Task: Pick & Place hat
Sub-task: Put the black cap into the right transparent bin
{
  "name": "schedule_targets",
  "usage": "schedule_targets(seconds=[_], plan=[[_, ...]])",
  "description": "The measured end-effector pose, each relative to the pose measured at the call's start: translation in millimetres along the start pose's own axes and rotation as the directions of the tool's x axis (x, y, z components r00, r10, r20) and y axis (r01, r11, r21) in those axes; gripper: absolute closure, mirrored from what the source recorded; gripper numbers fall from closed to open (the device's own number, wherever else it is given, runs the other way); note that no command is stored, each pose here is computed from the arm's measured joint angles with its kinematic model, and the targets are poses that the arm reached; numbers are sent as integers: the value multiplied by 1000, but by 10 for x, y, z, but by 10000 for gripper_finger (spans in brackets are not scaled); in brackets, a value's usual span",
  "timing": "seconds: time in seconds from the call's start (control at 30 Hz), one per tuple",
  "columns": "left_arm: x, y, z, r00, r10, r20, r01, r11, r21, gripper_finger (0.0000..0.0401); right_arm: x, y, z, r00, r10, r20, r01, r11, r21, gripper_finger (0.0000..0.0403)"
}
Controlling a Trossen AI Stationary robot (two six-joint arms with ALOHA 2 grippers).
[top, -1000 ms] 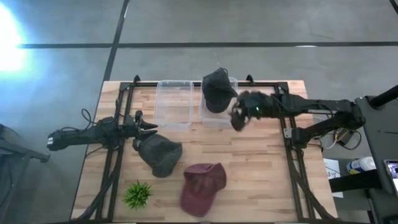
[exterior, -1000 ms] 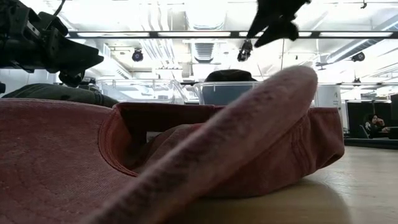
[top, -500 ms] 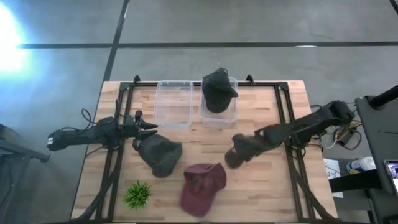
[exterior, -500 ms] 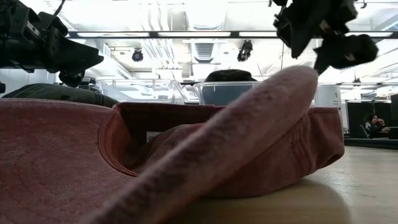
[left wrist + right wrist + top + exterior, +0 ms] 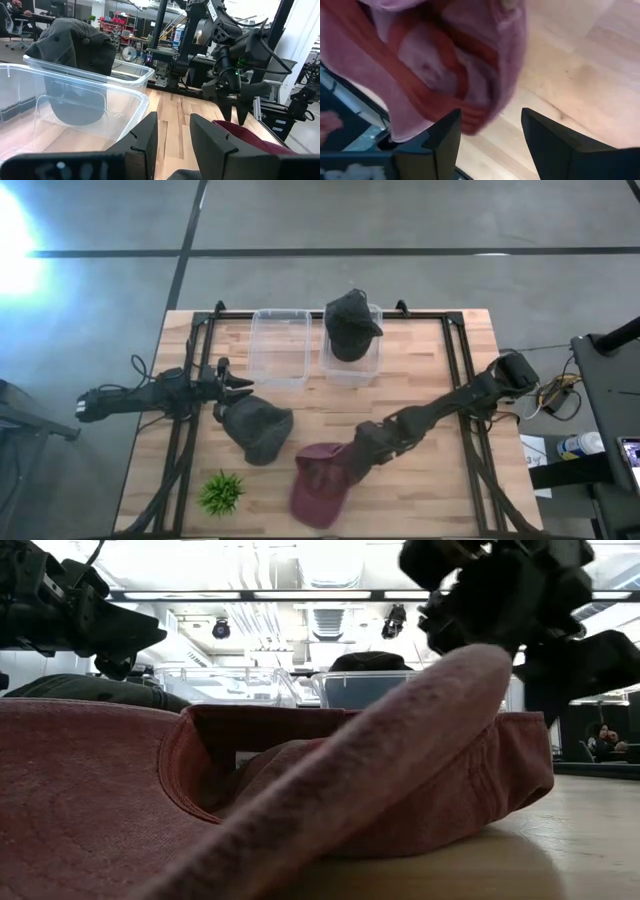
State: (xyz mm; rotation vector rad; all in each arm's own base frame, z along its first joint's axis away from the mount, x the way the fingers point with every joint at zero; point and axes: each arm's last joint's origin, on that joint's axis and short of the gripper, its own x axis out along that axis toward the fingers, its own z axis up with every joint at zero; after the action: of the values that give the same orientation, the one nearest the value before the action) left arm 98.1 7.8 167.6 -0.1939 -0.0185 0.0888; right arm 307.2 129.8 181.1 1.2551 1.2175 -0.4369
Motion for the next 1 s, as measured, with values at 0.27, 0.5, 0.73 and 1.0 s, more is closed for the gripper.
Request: schedule_targets(seconds=[0.27,0.5,0.73,1.0], plan=[[0,0,0,1000,0,0,0,1000,0,293,-43,54,-5,1000,19,0,-19,1000,2,199],[-10,-27,143,988,-28,149,91,894,-438,293,-82,56,-14,1000,24,-1,-24,999,24,199],[-17,2,192,972,92,214,125,573,-810,293,-83,39,-11,1000,7,-1,-7,1000,0,199],[-37,9,4,981,73,-180,-194,404,-894,293,-87,-1,13,999,-32,-8,32,999,-29,199]])
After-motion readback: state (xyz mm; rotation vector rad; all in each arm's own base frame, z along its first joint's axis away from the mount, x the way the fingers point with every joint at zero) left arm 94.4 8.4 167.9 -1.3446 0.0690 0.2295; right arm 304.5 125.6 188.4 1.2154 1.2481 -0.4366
